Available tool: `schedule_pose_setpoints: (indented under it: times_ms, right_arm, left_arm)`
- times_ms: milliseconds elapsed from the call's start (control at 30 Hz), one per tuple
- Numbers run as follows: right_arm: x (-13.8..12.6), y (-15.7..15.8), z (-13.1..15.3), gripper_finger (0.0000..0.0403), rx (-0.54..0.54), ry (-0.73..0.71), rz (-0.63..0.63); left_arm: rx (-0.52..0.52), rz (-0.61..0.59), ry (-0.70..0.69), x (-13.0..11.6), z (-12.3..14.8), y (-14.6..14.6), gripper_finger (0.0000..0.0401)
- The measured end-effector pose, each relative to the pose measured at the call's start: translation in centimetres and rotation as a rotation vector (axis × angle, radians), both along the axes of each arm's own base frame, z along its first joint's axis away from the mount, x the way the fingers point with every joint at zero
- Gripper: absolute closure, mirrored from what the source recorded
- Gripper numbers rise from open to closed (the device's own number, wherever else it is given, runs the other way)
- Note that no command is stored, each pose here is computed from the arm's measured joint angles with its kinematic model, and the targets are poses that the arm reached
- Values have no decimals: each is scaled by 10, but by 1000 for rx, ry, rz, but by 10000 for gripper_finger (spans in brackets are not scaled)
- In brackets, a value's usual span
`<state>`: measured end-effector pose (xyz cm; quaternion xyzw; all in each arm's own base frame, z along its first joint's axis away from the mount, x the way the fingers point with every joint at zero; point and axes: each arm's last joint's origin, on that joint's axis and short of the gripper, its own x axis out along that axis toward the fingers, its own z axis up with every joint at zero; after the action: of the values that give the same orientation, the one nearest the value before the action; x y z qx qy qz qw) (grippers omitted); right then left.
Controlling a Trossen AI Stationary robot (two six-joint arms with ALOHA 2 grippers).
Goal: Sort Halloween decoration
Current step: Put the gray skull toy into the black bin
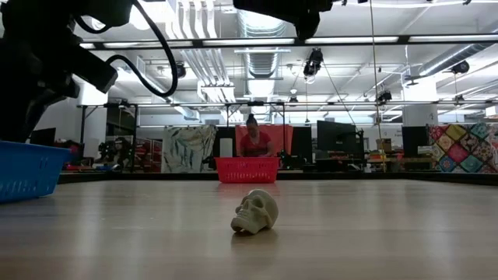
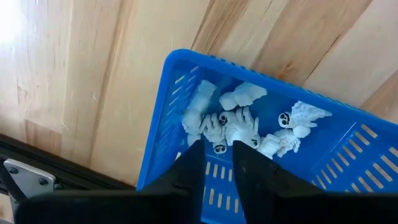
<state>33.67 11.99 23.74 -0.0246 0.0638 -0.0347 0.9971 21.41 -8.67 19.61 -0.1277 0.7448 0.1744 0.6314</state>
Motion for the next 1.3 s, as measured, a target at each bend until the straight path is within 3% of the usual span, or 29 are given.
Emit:
schedule_pose_setpoints:
  times_ms: [167,333,600,733,967,1300]
  right_arm:
    - [1,0,-2,301,24,45,-7]
    - [6,2,6,298,34,180,-24]
    - [4,8,21,303,22,448,-53]
    - [0,16,20,301,31,495,23]
    - [-7,30,14,305,70,568,228]
    - [-12,30,1,305,30,616,268]
  left_arm:
    - [3,-8,-7,1,1,0,333]
    - [71,-59,-92,10,14,-1,333]
    - [193,-270,-400,40,48,-12,333]
    - [258,-391,-531,50,60,-21,333]
    - [472,-447,-677,53,69,-36,333]
    - [452,-560,-859,59,53,-53,351]
